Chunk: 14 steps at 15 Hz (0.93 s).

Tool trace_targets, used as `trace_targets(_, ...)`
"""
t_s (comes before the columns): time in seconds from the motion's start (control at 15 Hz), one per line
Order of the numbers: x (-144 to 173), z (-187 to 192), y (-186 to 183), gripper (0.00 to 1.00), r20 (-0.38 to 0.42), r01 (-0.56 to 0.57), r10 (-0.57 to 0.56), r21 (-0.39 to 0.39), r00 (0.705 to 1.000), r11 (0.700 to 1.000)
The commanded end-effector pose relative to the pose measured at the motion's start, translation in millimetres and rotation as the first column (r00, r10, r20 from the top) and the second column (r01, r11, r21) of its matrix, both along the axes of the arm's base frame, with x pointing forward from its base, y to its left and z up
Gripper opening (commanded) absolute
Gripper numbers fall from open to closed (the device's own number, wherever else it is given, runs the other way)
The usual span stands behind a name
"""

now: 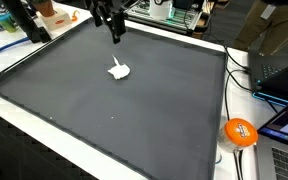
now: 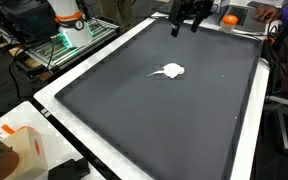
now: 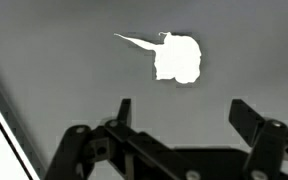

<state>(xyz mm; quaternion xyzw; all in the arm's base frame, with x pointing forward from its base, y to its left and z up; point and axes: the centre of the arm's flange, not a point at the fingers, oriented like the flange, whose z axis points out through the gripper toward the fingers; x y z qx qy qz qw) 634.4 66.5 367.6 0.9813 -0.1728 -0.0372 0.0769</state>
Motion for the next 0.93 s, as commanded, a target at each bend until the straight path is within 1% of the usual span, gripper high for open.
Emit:
trace_targets(0.0, 41.2, -6.8, -4.1, 1.00, -0.081, -0.071, 0.083, 0.137, 0.993, 0.988)
trace_targets(0.07, 46.7, -8.7, -5.5, 1.00, -0.094, -0.093, 0.110, 0.168, 0.990, 0.981)
trace_targets(0.4, 62.9, -30.9, -26.9, 1.00, -0.155, -0.202, 0.232, 0.189, 0.960, 0.961)
trace_targets(0.6, 73.8, -42.7, -31.2, 1.00, -0.161, -0.225, 0.265, 0.230, 0.951, 0.947)
trace_targets(0.87, 91.9, -49.4, -28.0, 1.00, -0.181, -0.258, 0.307, 0.252, 0.934, 0.933)
